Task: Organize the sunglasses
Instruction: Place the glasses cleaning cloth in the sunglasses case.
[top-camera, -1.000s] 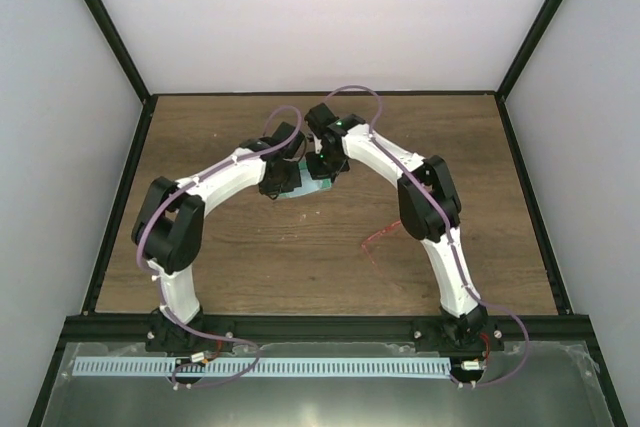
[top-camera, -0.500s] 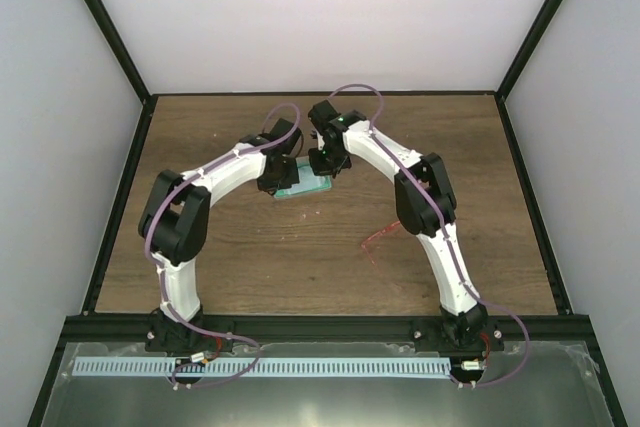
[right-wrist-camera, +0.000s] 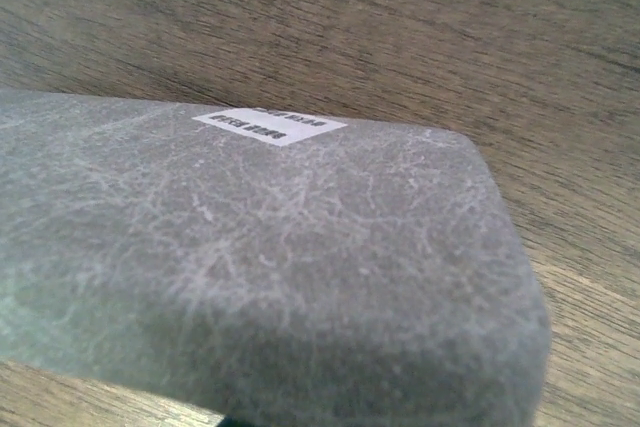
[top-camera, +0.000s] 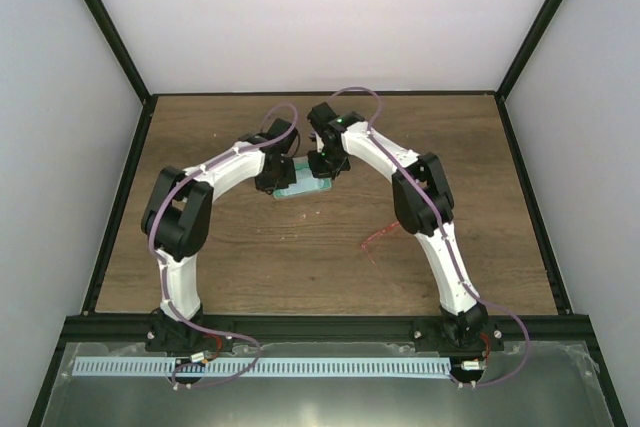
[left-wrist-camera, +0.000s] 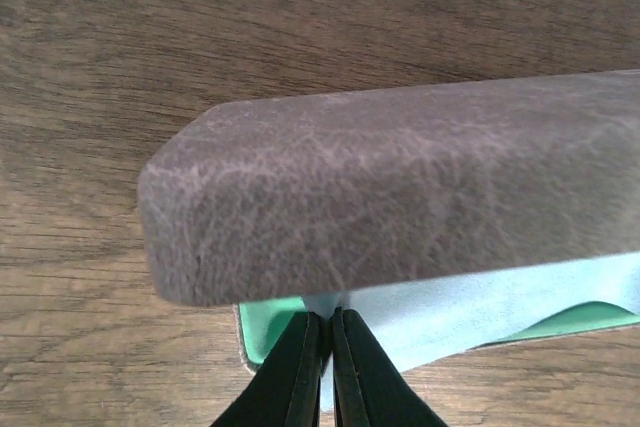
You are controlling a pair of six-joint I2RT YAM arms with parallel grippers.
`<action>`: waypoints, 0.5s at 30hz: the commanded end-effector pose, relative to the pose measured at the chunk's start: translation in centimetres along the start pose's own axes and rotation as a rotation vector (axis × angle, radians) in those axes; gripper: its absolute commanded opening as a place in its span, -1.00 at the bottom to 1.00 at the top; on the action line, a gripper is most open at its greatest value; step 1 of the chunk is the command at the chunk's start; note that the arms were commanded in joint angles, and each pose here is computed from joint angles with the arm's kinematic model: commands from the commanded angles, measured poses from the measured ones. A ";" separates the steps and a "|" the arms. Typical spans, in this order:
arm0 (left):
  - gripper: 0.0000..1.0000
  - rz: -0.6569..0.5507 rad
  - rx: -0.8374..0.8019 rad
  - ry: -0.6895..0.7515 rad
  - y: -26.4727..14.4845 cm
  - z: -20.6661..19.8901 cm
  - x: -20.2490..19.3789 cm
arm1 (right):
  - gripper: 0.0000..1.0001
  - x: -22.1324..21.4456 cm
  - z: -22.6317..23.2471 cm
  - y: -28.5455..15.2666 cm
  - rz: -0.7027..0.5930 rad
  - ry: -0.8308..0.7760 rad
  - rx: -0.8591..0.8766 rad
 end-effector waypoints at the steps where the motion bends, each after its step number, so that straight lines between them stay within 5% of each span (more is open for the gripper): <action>1: -0.92 0.001 -0.002 0.006 0.4 0.0 0.6 | -0.99 0.7 0.1 0.1 -0.005 -0.005 0.013; 15: -0.92 0.015 0.024 0.003 1.3 0.6 0.4 | -0.98 0.7 0.2 0.9 0.013 -0.005 0.030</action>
Point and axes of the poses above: each gripper's point midway between its finger pads, its own y axis out along the fingers, its own z axis along the line the jaws close on, x = y × z, the point moved 7 cm from there along -y, back along the fingers, and after that the axes turned 2 degrees about y, right-handed, at the moved point
